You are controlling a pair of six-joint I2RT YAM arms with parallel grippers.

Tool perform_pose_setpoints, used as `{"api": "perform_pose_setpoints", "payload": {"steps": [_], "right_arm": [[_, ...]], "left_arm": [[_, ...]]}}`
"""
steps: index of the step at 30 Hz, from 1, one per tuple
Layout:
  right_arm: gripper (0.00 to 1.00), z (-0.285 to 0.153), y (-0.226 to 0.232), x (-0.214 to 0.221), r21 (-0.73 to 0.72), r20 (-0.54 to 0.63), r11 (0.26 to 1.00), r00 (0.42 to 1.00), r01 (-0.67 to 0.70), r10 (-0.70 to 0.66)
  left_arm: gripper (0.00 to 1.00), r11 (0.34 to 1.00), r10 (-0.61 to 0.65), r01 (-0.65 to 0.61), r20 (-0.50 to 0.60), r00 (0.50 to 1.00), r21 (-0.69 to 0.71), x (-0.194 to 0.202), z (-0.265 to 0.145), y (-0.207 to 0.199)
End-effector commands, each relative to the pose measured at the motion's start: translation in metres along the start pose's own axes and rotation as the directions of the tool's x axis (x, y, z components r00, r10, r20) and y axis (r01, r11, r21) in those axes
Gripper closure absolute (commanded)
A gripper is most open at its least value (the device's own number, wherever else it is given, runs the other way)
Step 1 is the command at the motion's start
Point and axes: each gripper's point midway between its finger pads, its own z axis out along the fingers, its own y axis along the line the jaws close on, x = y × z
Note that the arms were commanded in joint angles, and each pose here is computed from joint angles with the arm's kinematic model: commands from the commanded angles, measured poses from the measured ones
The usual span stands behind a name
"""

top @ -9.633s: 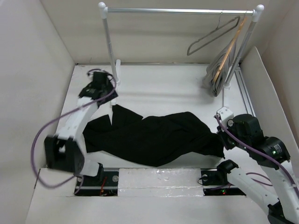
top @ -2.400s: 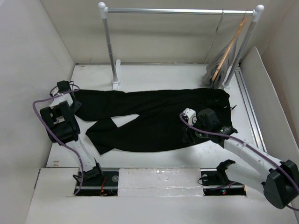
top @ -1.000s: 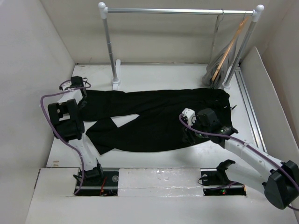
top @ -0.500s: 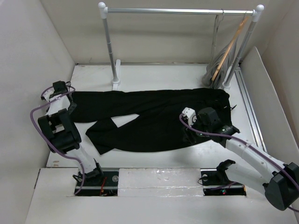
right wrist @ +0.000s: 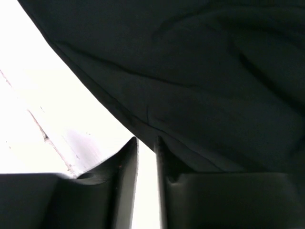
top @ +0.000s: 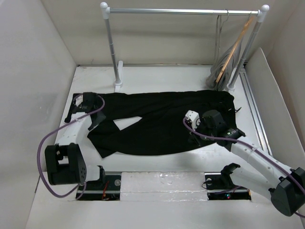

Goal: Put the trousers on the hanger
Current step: Flatten out the trousers at the center of the board.

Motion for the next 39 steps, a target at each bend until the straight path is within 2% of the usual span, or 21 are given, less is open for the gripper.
{"api": "perform_pose_setpoints", "payload": {"steps": [1, 4, 9, 14, 17, 18, 19, 23, 24, 28, 30, 32, 35, 37, 38, 39], "right_arm": [[0.66, -0.008, 0.006, -0.028, -0.025, 0.081, 0.998, 0.995, 0.056, -0.053], [0.6, -0.01, 0.007, -0.028, -0.027, 0.086, 0.998, 0.995, 0.059, -0.057], [0.57, -0.013, 0.009, -0.03, -0.023, 0.096, 0.998, 0.993, 0.067, -0.064], [0.56, -0.016, 0.009, -0.036, -0.017, 0.107, 0.997, 0.992, 0.073, -0.071], [0.56, -0.018, 0.01, -0.038, -0.02, 0.117, 0.997, 0.99, 0.077, -0.074], [0.56, -0.019, 0.01, -0.039, -0.019, 0.12, 0.997, 0.99, 0.078, -0.075], [0.56, -0.019, 0.012, -0.038, -0.027, 0.12, 0.997, 0.99, 0.077, -0.073], [0.56, -0.02, 0.016, -0.038, -0.037, 0.131, 0.995, 0.988, 0.089, -0.084], [0.56, -0.019, 0.016, -0.038, -0.038, 0.133, 0.995, 0.988, 0.09, -0.084], [0.56, -0.016, 0.016, -0.042, -0.044, 0.148, 0.994, 0.985, 0.1, -0.092], [0.56, -0.012, 0.014, -0.041, -0.045, 0.138, 0.994, 0.986, 0.097, -0.09], [0.56, -0.008, 0.014, -0.045, -0.055, 0.147, 0.992, 0.984, 0.11, -0.101], [0.56, -0.005, 0.016, -0.048, -0.071, 0.156, 0.99, 0.982, 0.12, -0.108], [0.56, -0.003, 0.014, -0.05, -0.076, 0.159, 0.99, 0.982, 0.116, -0.103], [0.56, -0.004, 0.013, -0.053, -0.074, 0.162, 0.99, 0.981, 0.12, -0.107], [0.56, -0.003, 0.015, -0.053, -0.088, 0.152, 0.989, 0.983, 0.122, -0.107]], "left_arm": [[0.49, 0.998, -0.054, 0.052, -0.066, 0.996, -0.029, 0.029, -0.004, 0.02], [0.45, 0.997, -0.06, 0.056, -0.075, 0.995, -0.061, 0.029, -0.004, 0.023], [0.42, 0.994, -0.049, 0.037, -0.117, 0.992, -0.101, 0.04, 0.009, 0.027], [0.48, 0.982, -0.037, 0.01, -0.143, 0.989, -0.187, 0.051, 0.034, 0.037], [0.69, 0.977, -0.057, 0.025, -0.144, 0.988, -0.214, 0.052, 0.045, 0.039], [0.82, 0.975, -0.063, 0.03, -0.145, 0.987, -0.22, 0.052, 0.046, 0.039], [1.0, 0.973, -0.072, 0.038, -0.141, 0.987, -0.228, 0.051, 0.044, 0.04], [1.0, 0.972, -0.108, 0.086, -0.089, 0.99, -0.217, 0.039, 0.017, 0.042], [1.0, 0.976, -0.129, 0.118, -0.048, 0.991, -0.184, 0.03, 0.003, 0.041], [1.0, 0.975, -0.191, 0.188, -0.018, 0.981, -0.123, 0.019, -0.052, 0.045], [1.0, 0.97, -0.234, 0.235, 0.031, 0.972, -0.063, -0.001, -0.083, 0.041], [1.0, 0.965, -0.246, 0.249, 0.036, 0.968, -0.082, -0.008, -0.114, 0.05], [1.0, 0.962, -0.272, 0.274, 0.066, 0.96, -0.014, -0.028, -0.143, 0.041], [1.0, 0.959, -0.283, 0.284, 0.064, 0.957, -0.004, -0.033, -0.146, 0.037], [0.97, 0.958, -0.285, 0.285, 0.065, 0.956, 0.003, -0.035, -0.144, 0.033], [0.94, 0.959, -0.281, 0.282, 0.069, 0.957, 0.001, -0.046, -0.126, 0.021]]}}
